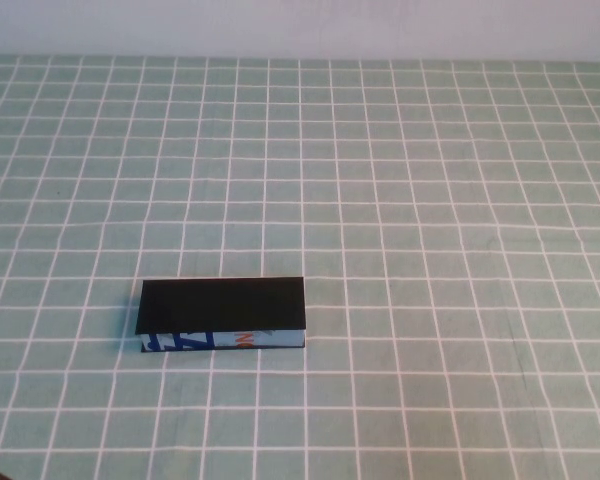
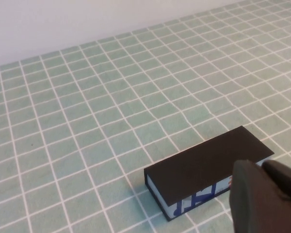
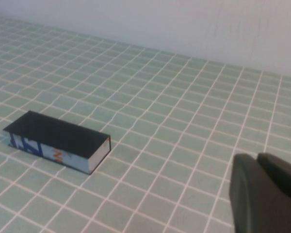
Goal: Return glasses to glasses case
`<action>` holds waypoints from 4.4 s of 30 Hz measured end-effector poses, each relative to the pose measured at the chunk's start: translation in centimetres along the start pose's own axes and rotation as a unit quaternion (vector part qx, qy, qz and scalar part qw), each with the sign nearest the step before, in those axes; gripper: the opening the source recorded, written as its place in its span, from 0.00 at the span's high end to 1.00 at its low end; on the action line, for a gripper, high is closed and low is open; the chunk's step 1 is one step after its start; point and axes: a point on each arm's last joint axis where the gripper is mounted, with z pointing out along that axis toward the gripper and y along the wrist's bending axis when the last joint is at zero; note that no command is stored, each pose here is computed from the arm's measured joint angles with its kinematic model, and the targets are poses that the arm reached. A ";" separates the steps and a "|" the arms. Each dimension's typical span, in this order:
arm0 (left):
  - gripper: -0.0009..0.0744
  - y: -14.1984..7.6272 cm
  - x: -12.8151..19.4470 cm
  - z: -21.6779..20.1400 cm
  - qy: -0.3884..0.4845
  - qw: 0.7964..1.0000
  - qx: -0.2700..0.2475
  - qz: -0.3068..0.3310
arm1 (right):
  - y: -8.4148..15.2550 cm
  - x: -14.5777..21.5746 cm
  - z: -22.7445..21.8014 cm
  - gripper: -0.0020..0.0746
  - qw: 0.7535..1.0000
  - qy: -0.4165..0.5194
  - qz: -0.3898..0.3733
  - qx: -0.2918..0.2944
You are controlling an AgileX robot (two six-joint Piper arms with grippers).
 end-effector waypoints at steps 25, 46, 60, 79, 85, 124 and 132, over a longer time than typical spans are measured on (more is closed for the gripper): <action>0.99 -0.1 -0.2 0.0 -0.014 1.000 0.003 0.005 | 0.3 3.3 -0.7 0.99 0.999 0.035 -0.001 -0.010; 0.99 0.9 3.1 0.0 -0.058 0.995 -0.081 -0.003 | 0.3 3.3 -0.7 0.99 0.999 0.036 -0.001 -0.011; 0.99 0.6 13.9 1.5 -0.048 0.985 -0.135 -0.099 | 0.3 3.3 -0.7 0.99 0.999 0.038 0.000 -0.012; 0.99 0.8 14.5 1.5 -0.029 0.979 -0.153 -0.131 | 0.3 3.3 -0.7 0.99 0.999 0.039 0.000 -0.012; 0.99 0.8 14.5 1.5 -0.029 0.979 -0.153 -0.131 | 0.3 3.3 -0.7 0.99 0.999 0.039 0.000 -0.012; 0.99 0.8 14.5 1.5 -0.029 0.979 -0.153 -0.131 | -1.5 12.2 1.5 0.99 0.982 0.051 0.087 0.163; 0.99 0.8 14.5 1.5 -0.029 0.979 -0.153 -0.131 | -1.7 13.5 1.8 0.99 0.981 0.061 0.079 0.167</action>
